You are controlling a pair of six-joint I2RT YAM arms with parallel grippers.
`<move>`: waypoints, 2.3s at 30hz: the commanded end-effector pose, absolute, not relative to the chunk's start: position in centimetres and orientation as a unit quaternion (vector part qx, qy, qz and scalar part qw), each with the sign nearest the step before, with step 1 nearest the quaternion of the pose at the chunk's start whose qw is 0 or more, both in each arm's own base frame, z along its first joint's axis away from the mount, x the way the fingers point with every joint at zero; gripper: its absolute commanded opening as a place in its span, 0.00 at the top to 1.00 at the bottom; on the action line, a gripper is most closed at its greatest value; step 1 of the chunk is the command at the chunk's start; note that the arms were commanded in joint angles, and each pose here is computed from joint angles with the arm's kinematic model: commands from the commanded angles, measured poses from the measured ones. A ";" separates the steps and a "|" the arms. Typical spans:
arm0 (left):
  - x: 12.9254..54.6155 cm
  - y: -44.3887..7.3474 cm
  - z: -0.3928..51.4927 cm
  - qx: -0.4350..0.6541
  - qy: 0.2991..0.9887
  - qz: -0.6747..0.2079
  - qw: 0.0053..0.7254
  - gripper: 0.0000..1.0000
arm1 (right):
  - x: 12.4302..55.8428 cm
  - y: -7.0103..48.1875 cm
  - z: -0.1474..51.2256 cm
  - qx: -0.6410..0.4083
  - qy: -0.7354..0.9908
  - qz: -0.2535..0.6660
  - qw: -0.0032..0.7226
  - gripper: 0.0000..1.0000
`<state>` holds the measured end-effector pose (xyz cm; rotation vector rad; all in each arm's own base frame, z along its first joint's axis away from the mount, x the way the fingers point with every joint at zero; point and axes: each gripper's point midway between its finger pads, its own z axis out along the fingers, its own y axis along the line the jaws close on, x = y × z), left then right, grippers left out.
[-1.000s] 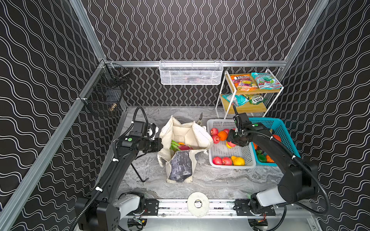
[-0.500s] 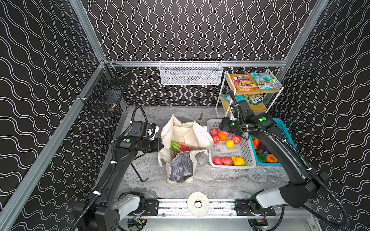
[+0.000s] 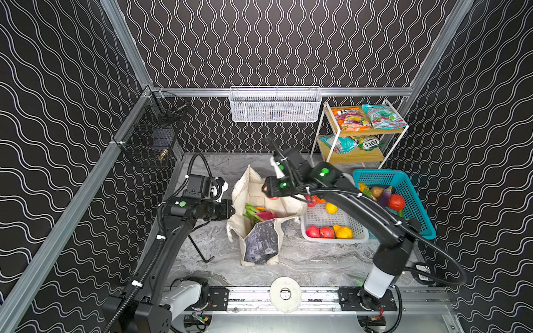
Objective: Place the food into the grocery bag and tie it
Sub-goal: 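Lift the red apple and carry it into the tote bag with the right gripper, then lower the apple into the bag and open the right gripper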
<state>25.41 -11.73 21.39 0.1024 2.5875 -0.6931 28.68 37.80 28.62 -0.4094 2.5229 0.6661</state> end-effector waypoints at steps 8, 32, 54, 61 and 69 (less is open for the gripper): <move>24.8 -12.2 21.8 0.040 0.937 -0.268 0.221 1.00 | 28.8 41.1 23.2 -0.189 0.931 0.232 0.211 0.49; 25.9 -12.0 22.8 0.027 0.935 -0.263 0.238 1.00 | 27.4 42.3 15.5 -0.289 0.916 0.184 0.211 0.48; 26.3 -12.2 22.8 0.016 0.932 -0.271 0.241 1.00 | 26.4 39.3 7.8 -0.302 0.934 0.119 0.150 0.46; 26.5 -12.4 22.7 0.017 0.931 -0.274 0.241 1.00 | 27.0 38.9 7.0 -0.293 0.938 0.117 0.145 0.46; 26.5 -12.4 22.7 0.020 0.931 -0.275 0.241 1.00 | 28.0 39.2 5.6 -0.283 0.942 0.110 0.141 0.45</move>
